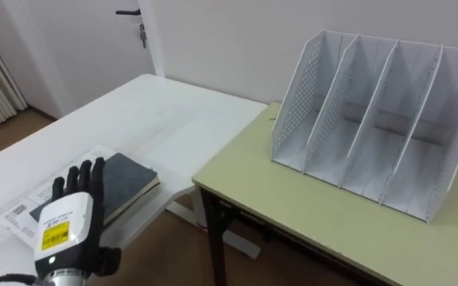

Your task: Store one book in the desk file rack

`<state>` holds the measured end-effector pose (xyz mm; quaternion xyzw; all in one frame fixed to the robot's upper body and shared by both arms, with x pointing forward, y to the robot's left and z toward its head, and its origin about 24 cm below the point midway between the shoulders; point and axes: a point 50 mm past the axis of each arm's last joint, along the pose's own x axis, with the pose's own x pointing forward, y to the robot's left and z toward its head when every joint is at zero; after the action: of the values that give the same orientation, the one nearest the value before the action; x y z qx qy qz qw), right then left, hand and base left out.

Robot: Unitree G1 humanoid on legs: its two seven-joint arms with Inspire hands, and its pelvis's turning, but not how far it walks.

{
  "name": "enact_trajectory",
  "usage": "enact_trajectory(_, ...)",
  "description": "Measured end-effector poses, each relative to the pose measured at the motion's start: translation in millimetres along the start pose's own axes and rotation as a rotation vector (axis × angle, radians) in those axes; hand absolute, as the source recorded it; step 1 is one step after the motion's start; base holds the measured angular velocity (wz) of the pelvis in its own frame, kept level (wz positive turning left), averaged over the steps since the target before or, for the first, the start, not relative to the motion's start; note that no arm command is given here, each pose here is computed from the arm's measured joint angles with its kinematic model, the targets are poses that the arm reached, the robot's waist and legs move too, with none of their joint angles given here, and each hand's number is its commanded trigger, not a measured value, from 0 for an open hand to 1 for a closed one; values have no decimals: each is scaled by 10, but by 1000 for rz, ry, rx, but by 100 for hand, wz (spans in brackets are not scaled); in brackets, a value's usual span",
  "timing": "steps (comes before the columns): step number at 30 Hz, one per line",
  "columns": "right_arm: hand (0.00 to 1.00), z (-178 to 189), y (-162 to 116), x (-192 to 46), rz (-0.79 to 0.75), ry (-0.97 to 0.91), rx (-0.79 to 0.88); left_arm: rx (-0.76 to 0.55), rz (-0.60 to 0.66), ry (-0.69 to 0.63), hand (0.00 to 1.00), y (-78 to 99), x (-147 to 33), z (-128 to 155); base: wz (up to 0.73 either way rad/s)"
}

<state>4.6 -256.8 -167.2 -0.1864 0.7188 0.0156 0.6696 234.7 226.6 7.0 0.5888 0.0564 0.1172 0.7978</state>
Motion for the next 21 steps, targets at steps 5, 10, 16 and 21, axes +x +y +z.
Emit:
enact_trajectory(5,0,-8,0,0,1,8,-2,6,-31,12,0,-7,55,5,0)
enact_trajectory(10,0,-29,-1,0,0,10,-2,10,-66,26,0,-11,94,5,0)
enact_trajectory(16,0,-17,-31,-2,-10,3,19,8,-64,48,0,28,129,-29,-5)
enact_trajectory(21,0,-18,-50,-2,-24,0,36,-3,-19,56,0,131,223,-28,-3)
